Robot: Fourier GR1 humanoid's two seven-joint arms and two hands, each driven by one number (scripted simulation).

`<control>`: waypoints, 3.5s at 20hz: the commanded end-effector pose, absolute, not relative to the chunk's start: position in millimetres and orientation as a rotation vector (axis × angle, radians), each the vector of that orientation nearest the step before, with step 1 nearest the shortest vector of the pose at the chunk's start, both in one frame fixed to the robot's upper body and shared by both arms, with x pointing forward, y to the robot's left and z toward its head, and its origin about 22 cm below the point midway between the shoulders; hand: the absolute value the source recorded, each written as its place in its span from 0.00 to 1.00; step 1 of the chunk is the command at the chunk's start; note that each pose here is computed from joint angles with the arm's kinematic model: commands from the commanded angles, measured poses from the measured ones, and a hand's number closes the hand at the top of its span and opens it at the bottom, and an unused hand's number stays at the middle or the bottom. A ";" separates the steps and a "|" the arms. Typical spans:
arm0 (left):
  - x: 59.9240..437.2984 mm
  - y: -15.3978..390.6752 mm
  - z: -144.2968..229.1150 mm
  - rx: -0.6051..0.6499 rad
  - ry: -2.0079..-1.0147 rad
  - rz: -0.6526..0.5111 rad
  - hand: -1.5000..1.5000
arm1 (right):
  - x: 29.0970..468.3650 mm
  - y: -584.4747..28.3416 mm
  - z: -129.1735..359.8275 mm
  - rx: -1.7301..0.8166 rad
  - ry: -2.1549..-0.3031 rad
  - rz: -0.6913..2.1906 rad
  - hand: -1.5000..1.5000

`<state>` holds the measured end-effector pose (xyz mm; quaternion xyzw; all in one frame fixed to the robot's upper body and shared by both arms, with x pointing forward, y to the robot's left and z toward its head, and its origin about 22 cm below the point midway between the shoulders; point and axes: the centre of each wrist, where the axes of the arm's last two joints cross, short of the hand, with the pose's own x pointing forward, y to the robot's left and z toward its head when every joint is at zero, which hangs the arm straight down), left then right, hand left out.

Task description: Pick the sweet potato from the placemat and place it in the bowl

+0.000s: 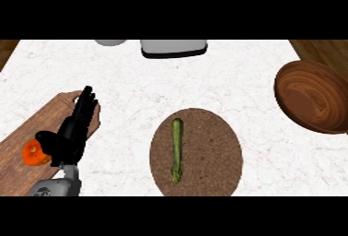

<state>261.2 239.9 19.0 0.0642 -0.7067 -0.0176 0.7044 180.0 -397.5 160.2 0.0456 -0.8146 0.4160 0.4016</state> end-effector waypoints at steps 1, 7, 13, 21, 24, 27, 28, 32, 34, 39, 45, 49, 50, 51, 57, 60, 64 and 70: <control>263.7 245.3 18.1 0.142 -1.589 -0.063 0.50 | 171.6 -432.1 216.1 0.129 -2.127 1.012 1.00; 269.6 201.2 29.4 0.076 -1.583 -0.092 0.50 | 164.5 -456.2 245.4 -0.019 -2.060 0.952 1.00; 277.6 203.9 44.0 0.047 -1.595 -0.126 0.50 | 194.0 -450.0 250.7 -0.290 -2.028 0.974 1.00; 274.4 188.4 29.0 0.045 -1.608 -0.134 0.50 | 239.9 -468.2 208.2 -0.526 -1.950 1.076 1.00; 289.6 211.3 46.6 0.043 -1.611 -0.138 0.50 | 263.7 -442.8 174.7 -0.528 -1.960 1.063 1.00; 257.9 190.7 24.9 0.017 -1.610 -0.137 0.50 | 287.1 -462.3 170.6 -0.596 -1.928 1.051 1.00; 272.3 201.0 28.0 0.033 -1.612 -0.131 0.50 | 290.0 -474.1 159.9 -0.604 -1.915 1.065 1.00; 271.0 213.8 30.5 0.032 -1.604 -0.133 0.50 | 314.3 -475.6 135.3 -0.593 -1.870 1.090 1.00; 284.9 210.2 33.8 0.044 -1.615 -0.153 0.50 | 323.5 -470.2 111.9 -0.606 -1.831 1.104 1.00; 272.8 199.7 34.2 0.025 -1.607 -0.150 0.50 | 326.0 -485.7 94.2 -0.417 -1.676 1.072 0.00; 283.3 218.9 30.1 0.023 -1.600 -0.124 0.50 | 328.0 -485.8 80.7 -0.181 -1.744 1.065 0.00; 283.0 211.5 27.4 0.031 -1.615 -0.139 0.50 | 342.9 -478.2 92.1 -0.095 -1.880 0.910 0.00; 283.0 204.2 32.8 0.029 -1.604 -0.119 0.50 | 329.8 -493.3 92.6 -0.085 -1.926 0.872 0.00; 283.4 196.0 34.3 0.034 -1.601 -0.128 0.50 | 335.7 -493.4 101.8 -0.097 -1.956 0.809 0.00; 276.6 208.3 33.4 0.054 -1.620 -0.130 0.50 | 317.5 -526.3 121.0 -0.049 -1.905 0.643 0.00; 280.5 209.6 30.9 0.046 -1.613 -0.132 0.50 | 309.0 -542.0 140.4 -0.028 -1.880 0.607 0.00; 274.9 208.9 31.5 0.043 -1.612 -0.125 0.50 | 305.6 -545.4 136.3 0.039 -1.826 0.527 0.00; 277.0 199.9 27.6 0.028 -1.616 -0.139 0.50 | 303.4 -552.8 164.1 0.103 -1.822 0.543 0.00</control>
